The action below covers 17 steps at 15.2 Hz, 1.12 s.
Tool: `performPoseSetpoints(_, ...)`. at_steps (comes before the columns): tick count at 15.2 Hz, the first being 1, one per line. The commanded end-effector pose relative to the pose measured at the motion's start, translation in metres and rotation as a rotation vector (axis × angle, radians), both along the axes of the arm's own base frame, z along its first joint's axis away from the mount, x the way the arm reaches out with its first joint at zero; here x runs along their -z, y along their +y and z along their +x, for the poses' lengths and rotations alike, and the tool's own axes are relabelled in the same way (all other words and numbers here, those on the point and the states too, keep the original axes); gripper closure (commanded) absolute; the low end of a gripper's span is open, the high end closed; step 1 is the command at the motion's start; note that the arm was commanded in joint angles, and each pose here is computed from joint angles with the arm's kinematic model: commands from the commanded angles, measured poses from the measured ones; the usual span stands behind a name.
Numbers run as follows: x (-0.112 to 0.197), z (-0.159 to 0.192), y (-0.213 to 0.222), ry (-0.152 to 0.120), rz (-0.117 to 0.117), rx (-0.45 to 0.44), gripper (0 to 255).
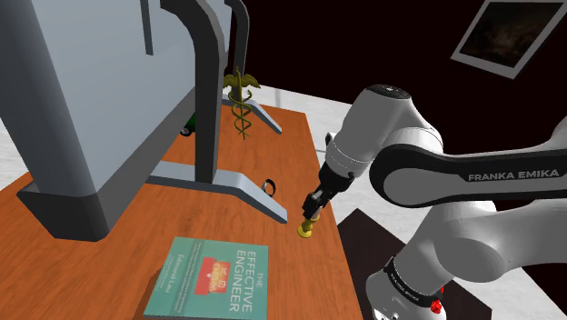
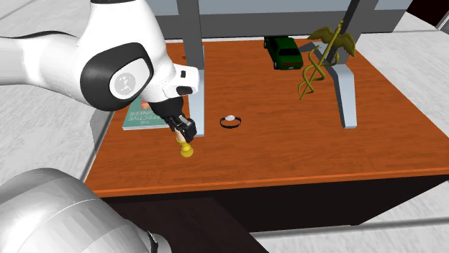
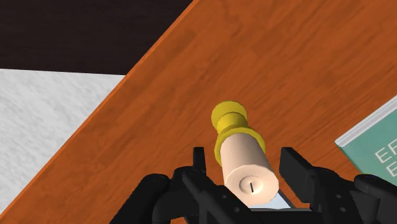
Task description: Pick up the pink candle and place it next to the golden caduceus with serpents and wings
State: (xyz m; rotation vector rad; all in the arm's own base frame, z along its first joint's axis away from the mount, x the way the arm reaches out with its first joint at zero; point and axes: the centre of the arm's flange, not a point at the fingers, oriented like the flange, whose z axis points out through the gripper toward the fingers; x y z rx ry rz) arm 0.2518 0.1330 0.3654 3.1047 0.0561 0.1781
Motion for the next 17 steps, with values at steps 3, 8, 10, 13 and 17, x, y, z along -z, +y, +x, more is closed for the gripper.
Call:
performPoseSetpoints(3, 0.000, 0.000, 0.000, 0.000, 0.000, 0.000, 255)
performPoseSetpoints(8, 0.000, 0.000, 0.000, 0.000, 0.000, 0.000, 255)
performPoseSetpoints(10, -0.005, 0.000, 0.000, 0.000, 0.000, 0.000, 255)
performPoseSetpoints(13, -0.021, 0.000, 0.000, 0.000, 0.000, 0.000, 255)
performPoseSetpoints(17, -0.042, 0.000, 0.000, 0.000, 0.000, 0.000, 255)
